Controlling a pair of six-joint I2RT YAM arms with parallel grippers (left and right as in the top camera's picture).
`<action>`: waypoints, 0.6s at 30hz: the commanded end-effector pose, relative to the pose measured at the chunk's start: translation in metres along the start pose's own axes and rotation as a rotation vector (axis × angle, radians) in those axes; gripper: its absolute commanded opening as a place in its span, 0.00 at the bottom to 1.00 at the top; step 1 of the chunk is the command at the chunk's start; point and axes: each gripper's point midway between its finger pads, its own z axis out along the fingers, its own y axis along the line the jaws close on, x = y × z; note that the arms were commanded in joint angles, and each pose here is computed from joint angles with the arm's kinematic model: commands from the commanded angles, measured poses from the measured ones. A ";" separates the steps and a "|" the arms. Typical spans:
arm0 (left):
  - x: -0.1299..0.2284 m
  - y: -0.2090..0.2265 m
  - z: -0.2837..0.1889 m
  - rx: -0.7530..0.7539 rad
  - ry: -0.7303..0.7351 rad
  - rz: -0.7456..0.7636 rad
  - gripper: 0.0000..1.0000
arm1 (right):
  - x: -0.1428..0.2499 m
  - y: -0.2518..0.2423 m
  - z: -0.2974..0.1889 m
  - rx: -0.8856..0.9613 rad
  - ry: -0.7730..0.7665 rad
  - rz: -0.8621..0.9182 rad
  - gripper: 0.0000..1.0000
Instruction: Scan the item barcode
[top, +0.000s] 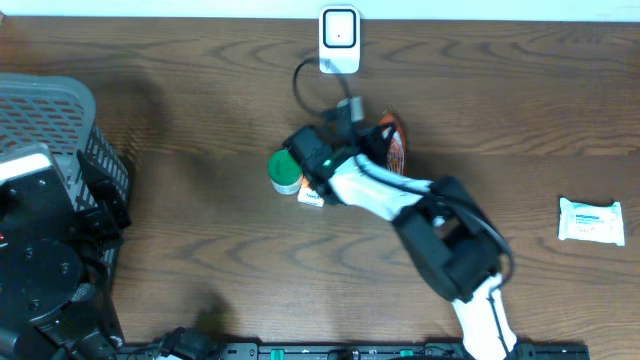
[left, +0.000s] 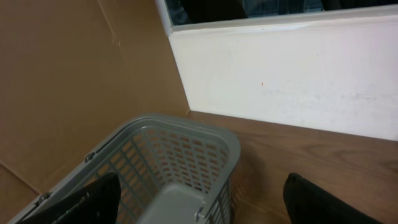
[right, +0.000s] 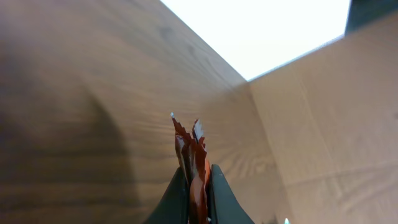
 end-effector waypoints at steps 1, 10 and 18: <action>0.001 0.001 0.001 -0.013 0.004 0.002 0.84 | 0.000 0.026 -0.024 -0.001 -0.068 -0.122 0.01; 0.001 0.001 0.001 -0.013 0.004 0.002 0.84 | -0.018 0.063 -0.052 -0.177 -0.127 -0.026 0.23; 0.001 0.001 0.001 -0.012 0.004 0.002 0.84 | -0.005 0.100 -0.067 -0.399 -0.092 -0.085 0.65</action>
